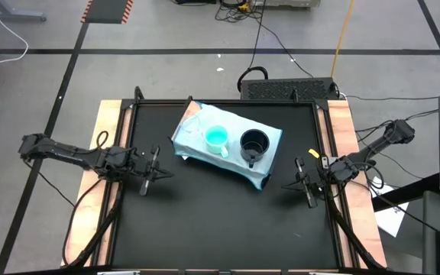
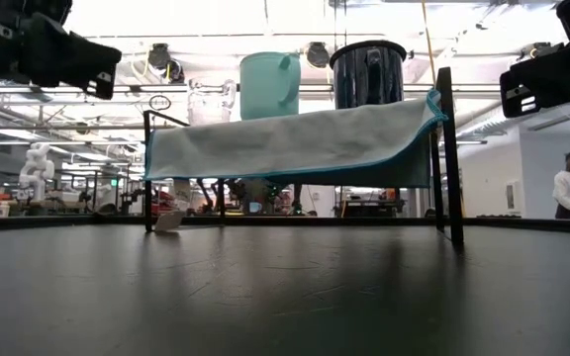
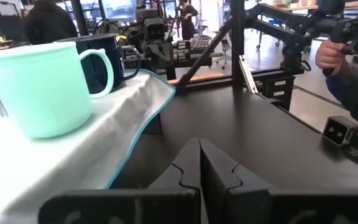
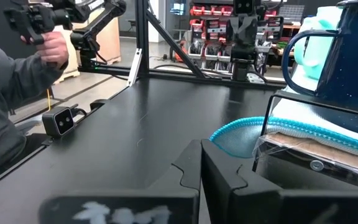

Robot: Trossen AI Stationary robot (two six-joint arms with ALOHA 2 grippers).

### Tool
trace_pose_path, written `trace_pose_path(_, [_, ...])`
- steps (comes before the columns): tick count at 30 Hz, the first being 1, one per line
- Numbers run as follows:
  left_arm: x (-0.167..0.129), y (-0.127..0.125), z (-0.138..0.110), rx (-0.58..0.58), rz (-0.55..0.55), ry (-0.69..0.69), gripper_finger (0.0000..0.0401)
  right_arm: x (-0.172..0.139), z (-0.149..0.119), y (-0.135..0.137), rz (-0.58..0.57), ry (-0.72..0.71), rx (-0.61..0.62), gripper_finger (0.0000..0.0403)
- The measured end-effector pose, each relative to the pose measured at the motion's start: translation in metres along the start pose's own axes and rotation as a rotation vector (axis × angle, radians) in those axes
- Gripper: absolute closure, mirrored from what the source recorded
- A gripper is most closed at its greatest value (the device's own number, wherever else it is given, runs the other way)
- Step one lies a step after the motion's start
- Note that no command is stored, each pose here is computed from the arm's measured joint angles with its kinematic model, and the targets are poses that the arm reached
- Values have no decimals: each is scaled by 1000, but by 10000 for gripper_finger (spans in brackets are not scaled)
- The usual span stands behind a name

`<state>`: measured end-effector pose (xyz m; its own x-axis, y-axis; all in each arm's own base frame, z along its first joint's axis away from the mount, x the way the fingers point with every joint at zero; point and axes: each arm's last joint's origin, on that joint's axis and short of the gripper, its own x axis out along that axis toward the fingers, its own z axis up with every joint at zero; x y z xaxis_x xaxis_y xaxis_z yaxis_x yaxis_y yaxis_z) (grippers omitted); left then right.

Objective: Stack small to large cups/mugs on shelf
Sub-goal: Return to Home Position

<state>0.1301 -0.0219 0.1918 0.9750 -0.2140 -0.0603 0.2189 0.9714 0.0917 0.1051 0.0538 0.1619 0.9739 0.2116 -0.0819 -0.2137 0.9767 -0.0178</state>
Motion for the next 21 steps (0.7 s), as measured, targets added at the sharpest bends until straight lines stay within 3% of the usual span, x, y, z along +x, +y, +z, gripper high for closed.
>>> trace_pose_path(10, [-3, -6, -27, -20, 43, -20, 401, 0, 0, 0, 0, 0, 0, 403])
trace_pose_path(21, [-3, -11, -28, -19, 38, -13, 401, 0, 1, 0, 1, -13, 4, 403])
